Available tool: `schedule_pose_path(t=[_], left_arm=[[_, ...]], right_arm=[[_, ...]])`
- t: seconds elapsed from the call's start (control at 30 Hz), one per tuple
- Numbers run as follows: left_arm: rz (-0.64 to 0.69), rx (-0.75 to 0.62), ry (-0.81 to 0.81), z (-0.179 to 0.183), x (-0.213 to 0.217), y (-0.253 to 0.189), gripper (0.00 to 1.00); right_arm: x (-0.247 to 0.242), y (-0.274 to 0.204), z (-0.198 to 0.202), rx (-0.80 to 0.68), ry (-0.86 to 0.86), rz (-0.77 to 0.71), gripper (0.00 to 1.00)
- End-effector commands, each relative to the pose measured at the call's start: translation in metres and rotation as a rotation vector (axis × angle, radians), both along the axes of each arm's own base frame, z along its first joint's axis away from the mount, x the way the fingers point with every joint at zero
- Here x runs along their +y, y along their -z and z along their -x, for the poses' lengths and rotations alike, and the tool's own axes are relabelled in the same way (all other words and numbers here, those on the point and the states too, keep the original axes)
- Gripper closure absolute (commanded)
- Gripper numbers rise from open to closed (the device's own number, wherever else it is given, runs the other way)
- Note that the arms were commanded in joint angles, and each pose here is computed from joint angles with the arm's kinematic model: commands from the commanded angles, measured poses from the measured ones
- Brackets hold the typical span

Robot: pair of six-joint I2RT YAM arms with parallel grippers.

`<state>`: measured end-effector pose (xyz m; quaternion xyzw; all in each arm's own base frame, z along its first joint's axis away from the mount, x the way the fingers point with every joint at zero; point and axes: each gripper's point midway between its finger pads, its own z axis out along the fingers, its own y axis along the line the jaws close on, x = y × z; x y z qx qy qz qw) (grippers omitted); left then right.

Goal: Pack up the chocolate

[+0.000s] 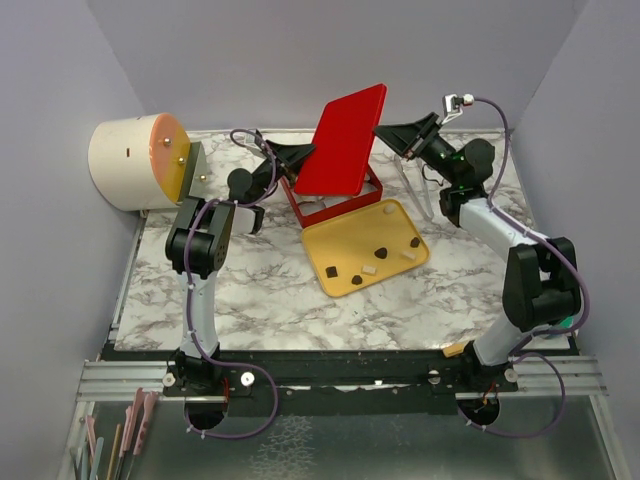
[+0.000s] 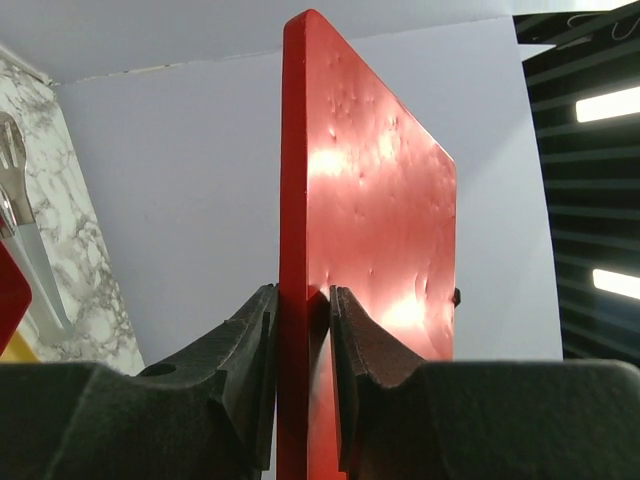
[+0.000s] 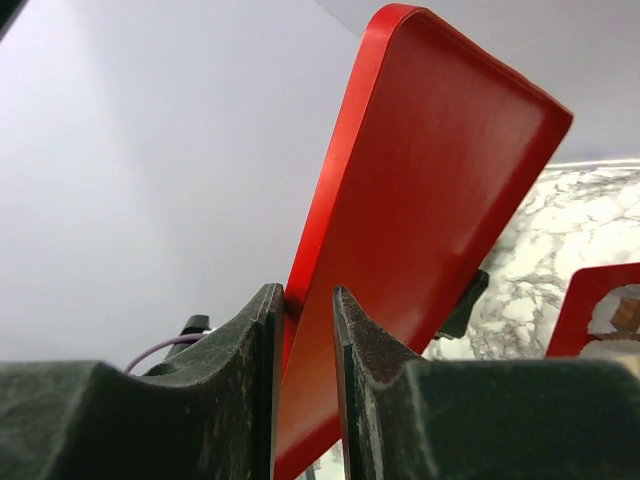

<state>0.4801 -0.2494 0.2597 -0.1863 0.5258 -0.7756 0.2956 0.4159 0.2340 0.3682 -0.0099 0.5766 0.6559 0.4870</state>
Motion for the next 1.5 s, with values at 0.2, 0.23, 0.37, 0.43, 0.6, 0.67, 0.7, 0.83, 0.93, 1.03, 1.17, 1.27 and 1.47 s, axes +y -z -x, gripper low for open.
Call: schedule_pose_path(t=[0.2,0.23,0.37,0.43,0.6,0.67,0.7,0.83,0.93,1.03,1.17,1.27,1.47], left_arm=[[0.108,-0.353,-0.008,0.054,0.014,-0.082,0.74],[0.108,-0.352,-0.015,0.053,0.015,-0.081,0.75],[0.100,-0.337,-0.033,0.048,0.016,-0.073,0.76],[0.096,-0.322,-0.039,0.045,0.017,-0.066,0.76],[0.090,-0.286,-0.056,0.036,0.021,-0.051,0.78],[0.086,-0.280,-0.062,0.033,0.022,-0.046,0.79],[0.085,-0.278,-0.063,0.031,0.022,-0.045,0.79],[0.083,-0.258,-0.071,0.023,0.025,-0.035,0.79],[0.085,-0.230,-0.085,0.014,0.031,-0.024,0.76],[0.089,-0.208,-0.111,0.005,0.041,-0.016,0.69],[0.094,-0.186,-0.147,-0.007,0.053,-0.006,0.61],[0.100,-0.179,-0.170,-0.016,0.061,-0.002,0.54],[0.106,-0.186,-0.195,-0.027,0.074,-0.001,0.45]], right_arm=[[0.002,0.060,-0.025,0.168,0.068,0.157,0.71],[0.002,0.064,-0.026,0.176,0.071,0.163,0.71],[0.004,0.078,-0.033,0.204,0.071,0.178,0.71],[0.004,0.085,-0.037,0.214,0.073,0.187,0.71],[0.006,0.104,-0.048,0.247,0.070,0.205,0.71],[0.008,0.111,-0.052,0.258,0.068,0.209,0.71],[0.008,0.114,-0.054,0.264,0.068,0.211,0.72],[0.011,0.127,-0.063,0.288,0.061,0.207,0.76],[0.013,0.132,-0.069,0.299,0.051,0.193,0.79],[0.015,0.137,-0.073,0.312,0.043,0.169,0.85],[0.018,0.140,-0.078,0.316,0.028,0.102,0.99],[0.020,0.141,-0.080,0.330,0.016,0.031,1.00],[0.027,0.149,-0.083,0.352,0.030,-0.088,1.00]])
